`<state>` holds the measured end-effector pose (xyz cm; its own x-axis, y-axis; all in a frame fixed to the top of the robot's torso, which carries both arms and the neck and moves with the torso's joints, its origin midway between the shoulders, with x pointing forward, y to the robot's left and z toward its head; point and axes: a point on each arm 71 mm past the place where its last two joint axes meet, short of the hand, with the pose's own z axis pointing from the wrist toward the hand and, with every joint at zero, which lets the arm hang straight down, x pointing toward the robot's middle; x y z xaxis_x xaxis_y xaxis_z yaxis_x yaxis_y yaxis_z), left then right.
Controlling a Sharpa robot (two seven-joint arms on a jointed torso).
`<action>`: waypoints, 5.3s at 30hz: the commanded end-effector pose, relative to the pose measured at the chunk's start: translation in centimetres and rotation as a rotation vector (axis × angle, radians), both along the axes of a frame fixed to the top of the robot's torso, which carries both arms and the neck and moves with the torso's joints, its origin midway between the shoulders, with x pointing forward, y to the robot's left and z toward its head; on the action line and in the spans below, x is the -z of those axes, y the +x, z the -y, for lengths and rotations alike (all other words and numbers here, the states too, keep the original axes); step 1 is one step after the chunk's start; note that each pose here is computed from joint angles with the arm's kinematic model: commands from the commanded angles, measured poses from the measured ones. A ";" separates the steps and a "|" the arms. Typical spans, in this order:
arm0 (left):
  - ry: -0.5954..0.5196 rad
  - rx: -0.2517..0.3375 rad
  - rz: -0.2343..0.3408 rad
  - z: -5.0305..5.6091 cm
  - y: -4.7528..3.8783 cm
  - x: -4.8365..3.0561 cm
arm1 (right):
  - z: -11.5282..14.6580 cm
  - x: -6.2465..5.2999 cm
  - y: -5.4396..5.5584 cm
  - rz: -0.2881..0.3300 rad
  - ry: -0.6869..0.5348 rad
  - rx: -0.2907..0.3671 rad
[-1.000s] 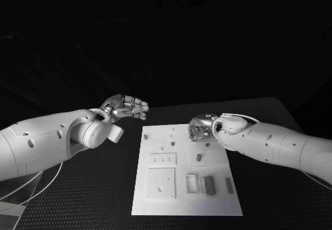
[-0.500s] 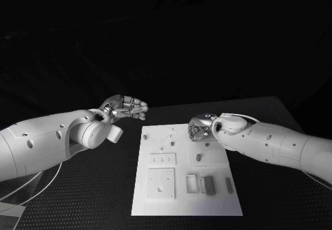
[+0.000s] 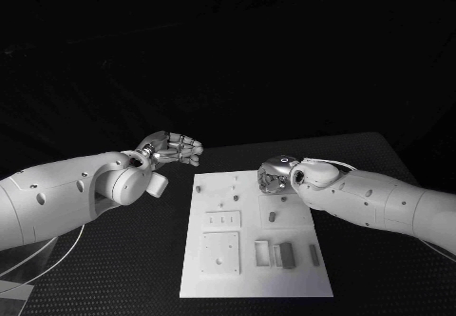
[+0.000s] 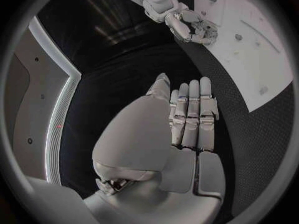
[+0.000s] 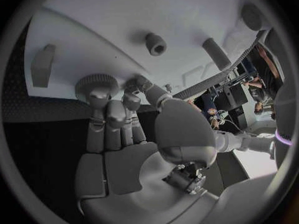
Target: Assemble the parts on the task board
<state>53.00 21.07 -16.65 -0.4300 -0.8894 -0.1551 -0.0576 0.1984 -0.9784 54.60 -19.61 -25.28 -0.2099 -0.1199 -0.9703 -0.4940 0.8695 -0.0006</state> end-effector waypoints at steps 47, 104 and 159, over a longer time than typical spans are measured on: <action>-0.009 0.029 0.008 1.1 -0.23 -0.25 | -7.9 -2.5 0.6 0.278 -0.016 -0.094; -0.023 0.055 0.019 2.2 -0.57 -1.10 | -9.3 -2.0 1.1 0.310 -0.056 -0.097; -0.020 0.049 0.021 2.2 -0.33 -1.08 | -9.7 -2.1 0.9 0.294 -0.021 -0.094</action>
<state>52.61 18.90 -15.83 -0.4687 -0.8717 -0.1432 -0.0398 0.1828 -0.9823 55.61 -9.86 -23.22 0.0928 -0.1591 -0.9829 -0.5490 0.8153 -0.1838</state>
